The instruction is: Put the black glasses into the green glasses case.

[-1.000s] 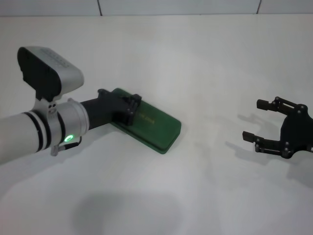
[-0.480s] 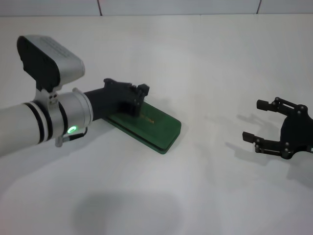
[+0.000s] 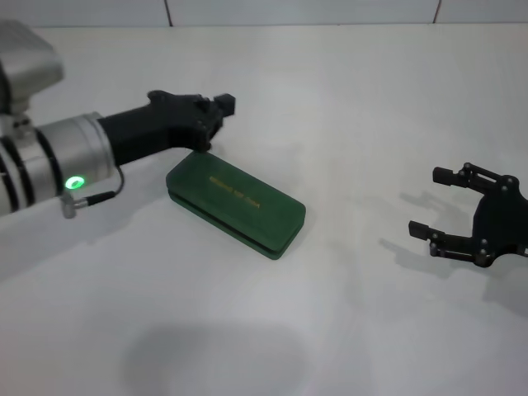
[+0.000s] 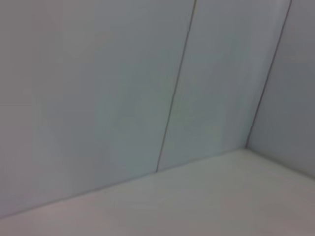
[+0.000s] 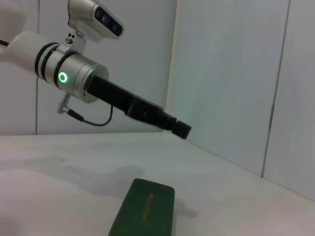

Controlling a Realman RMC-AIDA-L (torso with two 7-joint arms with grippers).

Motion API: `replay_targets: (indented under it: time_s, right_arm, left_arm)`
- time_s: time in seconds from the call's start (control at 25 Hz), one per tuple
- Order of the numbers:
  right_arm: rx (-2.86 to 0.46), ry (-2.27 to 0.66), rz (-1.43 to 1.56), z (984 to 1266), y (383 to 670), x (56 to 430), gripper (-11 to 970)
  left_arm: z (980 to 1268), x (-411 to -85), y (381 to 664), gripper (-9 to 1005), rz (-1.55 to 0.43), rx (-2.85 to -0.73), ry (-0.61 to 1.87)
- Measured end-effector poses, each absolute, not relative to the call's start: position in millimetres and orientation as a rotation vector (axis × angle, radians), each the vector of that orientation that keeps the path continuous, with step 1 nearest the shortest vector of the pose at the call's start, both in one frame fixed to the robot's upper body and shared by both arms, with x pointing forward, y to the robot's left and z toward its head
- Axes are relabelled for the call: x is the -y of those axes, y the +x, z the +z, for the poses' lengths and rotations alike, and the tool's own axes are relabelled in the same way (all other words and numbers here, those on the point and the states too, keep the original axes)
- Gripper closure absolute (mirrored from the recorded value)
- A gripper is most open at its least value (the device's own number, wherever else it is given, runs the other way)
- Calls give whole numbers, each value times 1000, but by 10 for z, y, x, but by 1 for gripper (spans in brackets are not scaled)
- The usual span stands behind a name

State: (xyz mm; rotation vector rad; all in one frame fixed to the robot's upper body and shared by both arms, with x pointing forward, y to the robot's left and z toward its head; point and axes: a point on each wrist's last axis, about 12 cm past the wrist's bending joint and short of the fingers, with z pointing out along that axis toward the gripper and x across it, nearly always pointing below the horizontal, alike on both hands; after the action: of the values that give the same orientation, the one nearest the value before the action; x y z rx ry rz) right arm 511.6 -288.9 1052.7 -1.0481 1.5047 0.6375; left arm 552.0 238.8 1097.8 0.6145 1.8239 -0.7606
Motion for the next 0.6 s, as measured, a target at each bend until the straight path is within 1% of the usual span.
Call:
replay_targets:
  time_s: [0.08, 0.32, 0.6]
  right_arm:
    - [-1503, -1048, 640, 10528, 5115, 2886, 142]
    - [-1493, -1056, 649, 10543, 5123, 2868, 142]
    - [-1490, -1061, 653, 10547, 5126, 2859, 142]
  left_arm:
    - [10958, -2481, 5539, 836, -778, -1807, 601]
    - [10865, -2678, 5535, 835, -747, -1761, 628]
    - [10848, -2715, 5515, 834, -732, -1754, 619]
